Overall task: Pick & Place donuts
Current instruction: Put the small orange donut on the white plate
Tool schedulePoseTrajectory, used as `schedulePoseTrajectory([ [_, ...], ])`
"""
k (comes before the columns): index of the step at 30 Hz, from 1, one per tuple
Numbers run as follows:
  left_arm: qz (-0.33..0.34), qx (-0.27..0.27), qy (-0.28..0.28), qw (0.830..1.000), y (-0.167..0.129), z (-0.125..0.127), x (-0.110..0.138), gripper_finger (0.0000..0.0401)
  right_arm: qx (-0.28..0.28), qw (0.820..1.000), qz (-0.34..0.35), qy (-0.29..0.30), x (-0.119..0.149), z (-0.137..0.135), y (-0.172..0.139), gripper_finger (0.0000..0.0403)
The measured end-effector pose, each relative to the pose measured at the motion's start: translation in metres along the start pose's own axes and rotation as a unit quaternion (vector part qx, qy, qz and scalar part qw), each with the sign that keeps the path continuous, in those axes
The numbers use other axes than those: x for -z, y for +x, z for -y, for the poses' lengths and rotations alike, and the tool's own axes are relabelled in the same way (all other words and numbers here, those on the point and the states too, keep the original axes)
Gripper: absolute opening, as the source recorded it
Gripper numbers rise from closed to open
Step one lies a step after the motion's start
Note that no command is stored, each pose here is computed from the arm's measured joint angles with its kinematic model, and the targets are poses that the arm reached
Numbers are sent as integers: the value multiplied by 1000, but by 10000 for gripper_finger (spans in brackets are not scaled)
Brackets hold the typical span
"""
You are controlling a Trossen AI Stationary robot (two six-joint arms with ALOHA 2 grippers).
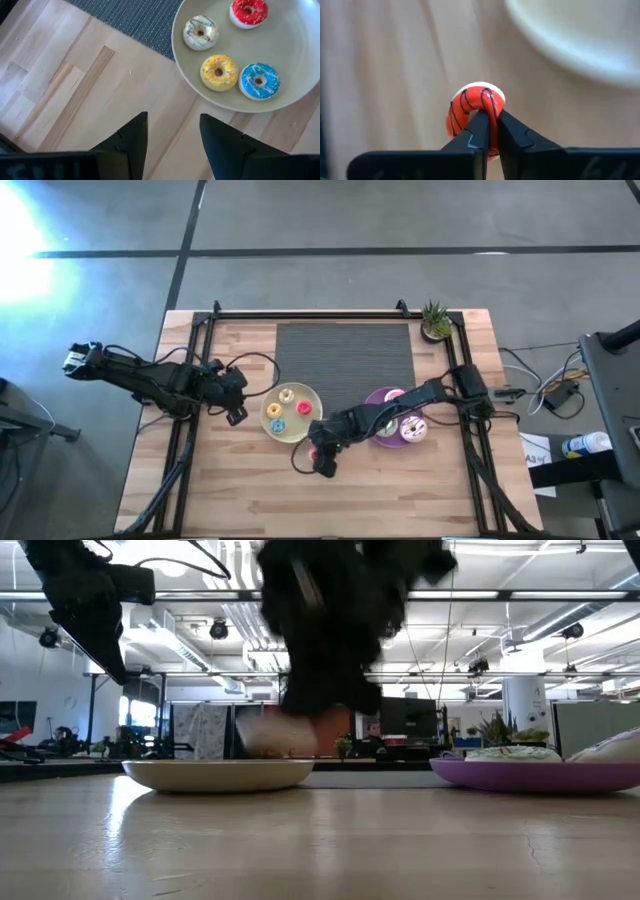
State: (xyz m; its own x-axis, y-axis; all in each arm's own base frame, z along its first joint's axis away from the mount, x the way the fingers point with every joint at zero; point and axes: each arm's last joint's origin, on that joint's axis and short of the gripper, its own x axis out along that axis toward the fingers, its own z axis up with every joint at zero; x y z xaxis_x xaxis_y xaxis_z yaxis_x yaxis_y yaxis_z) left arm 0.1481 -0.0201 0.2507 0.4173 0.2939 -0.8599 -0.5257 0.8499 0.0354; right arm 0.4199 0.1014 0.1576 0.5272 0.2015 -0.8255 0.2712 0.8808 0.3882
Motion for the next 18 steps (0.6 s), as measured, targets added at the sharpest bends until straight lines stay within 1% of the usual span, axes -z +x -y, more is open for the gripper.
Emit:
schedulePoseTrajectory([
  [3, -1, -1, -1, 1000, 0, 0, 0, 153, -6, 997, 81, 3, -31, -7, -32, 18],
  [5, -1, -1, 0, 1000, 0, 0, 0, 153, -9, 994, 111, 12, -49, 1, -42, 18],
  [6, 0, -1, 1, 1000, 0, 0, 0, 153, -10, 993, 116, 22, -56, 8, -43, 18],
  [9, 1, -2, 3, 1000, 0, 0, 0, 153, -11, 993, 108, 47, -65, 30, -27, 27],
  [11, 1, -2, 3, 1000, 0, 0, 0, 153, -7, 994, 92, 59, -64, 40, -14, 46],
  [15, 0, -2, -1, 1000, 0, 0, 0, 153, 1, 996, 64, 64, -57, 49, 9, 105],
  [18, -2, -1, -2, 1000, 0, 0, 0, 153, 6, 996, 57, 75, -55, 51, 13, 153],
])
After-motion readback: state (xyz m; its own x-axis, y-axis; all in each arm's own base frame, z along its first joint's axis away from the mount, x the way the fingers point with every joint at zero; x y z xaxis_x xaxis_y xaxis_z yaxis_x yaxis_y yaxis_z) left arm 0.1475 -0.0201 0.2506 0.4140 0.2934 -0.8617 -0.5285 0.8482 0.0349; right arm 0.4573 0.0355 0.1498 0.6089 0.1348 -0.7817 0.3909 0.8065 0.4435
